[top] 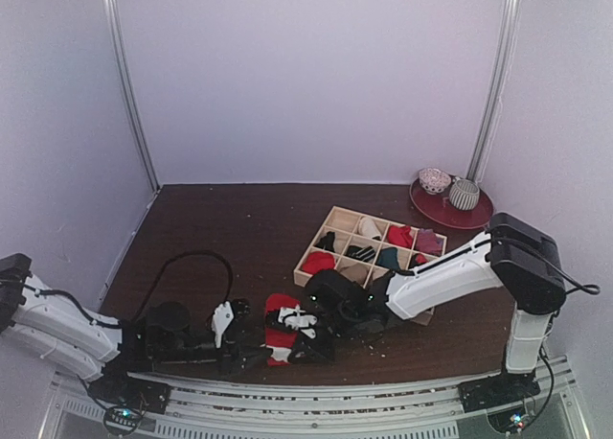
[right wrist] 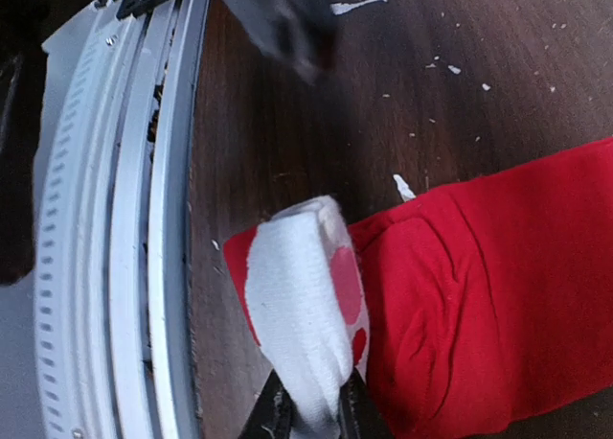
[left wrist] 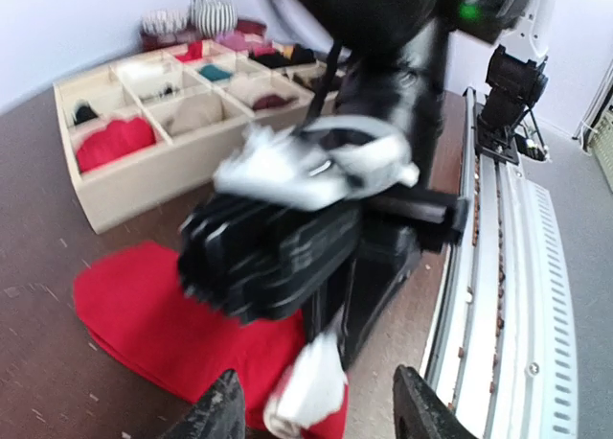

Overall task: Roll the socks
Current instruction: Roll a pair of socks at the center of the board.

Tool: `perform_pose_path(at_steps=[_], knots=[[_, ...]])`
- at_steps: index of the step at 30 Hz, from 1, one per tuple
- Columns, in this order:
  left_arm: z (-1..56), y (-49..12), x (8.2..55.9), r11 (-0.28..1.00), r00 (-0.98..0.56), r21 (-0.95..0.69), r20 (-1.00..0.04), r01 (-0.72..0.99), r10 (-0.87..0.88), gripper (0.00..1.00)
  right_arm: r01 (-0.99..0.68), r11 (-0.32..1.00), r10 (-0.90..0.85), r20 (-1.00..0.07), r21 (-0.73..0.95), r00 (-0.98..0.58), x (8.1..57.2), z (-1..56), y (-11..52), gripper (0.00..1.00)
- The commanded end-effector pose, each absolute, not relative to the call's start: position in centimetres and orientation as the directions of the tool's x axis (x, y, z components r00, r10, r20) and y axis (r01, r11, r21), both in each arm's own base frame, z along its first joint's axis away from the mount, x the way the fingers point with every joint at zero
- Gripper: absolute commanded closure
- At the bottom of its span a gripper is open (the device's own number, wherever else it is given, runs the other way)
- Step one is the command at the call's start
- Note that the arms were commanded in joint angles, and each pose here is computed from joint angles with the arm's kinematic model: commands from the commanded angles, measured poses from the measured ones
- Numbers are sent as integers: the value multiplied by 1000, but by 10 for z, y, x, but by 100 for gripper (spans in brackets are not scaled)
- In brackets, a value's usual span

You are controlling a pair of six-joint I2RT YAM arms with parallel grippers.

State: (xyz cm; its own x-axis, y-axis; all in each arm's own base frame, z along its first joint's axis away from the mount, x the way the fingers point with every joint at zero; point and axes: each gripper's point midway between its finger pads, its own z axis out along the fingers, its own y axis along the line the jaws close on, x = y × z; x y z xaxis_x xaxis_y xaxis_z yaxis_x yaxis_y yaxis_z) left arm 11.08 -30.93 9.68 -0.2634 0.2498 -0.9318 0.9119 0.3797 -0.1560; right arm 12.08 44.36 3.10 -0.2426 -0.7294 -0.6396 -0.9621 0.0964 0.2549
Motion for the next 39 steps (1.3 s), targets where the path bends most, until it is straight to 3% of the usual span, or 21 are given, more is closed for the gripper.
perform_pose_path(at_steps=[1,7,17,22,25,29,32,35,39], knots=[[103,-305,118,379,-65,54,-953,924,295,47,-806,212,-804,-370,552,-465,93,0,421,90],[81,-322,107,286,-42,61,-939,956,341,48,-751,278,-797,-292,599,-528,107,-8,419,90],[60,-331,107,269,-45,65,-922,961,385,49,-755,275,-818,-267,596,-509,104,-16,411,90],[48,-338,106,254,-64,47,-909,966,412,65,-754,267,-812,-281,601,-511,104,-13,414,90],[38,-338,104,256,-101,12,-900,967,424,80,-751,249,-803,-302,612,-513,104,-5,418,87],[22,-332,99,265,-165,-45,-877,963,452,99,-770,224,-779,-365,597,-510,109,13,425,79],[13,-320,98,317,-243,-99,-857,943,454,100,-812,216,-741,-451,542,-497,121,35,428,68],[5,-307,101,398,-366,-186,-818,898,444,100,-863,207,-668,-578,461,-468,135,62,427,66],[-14,-294,98,477,-516,-279,-702,834,491,100,-949,151,-506,-802,278,-316,144,105,423,65]])
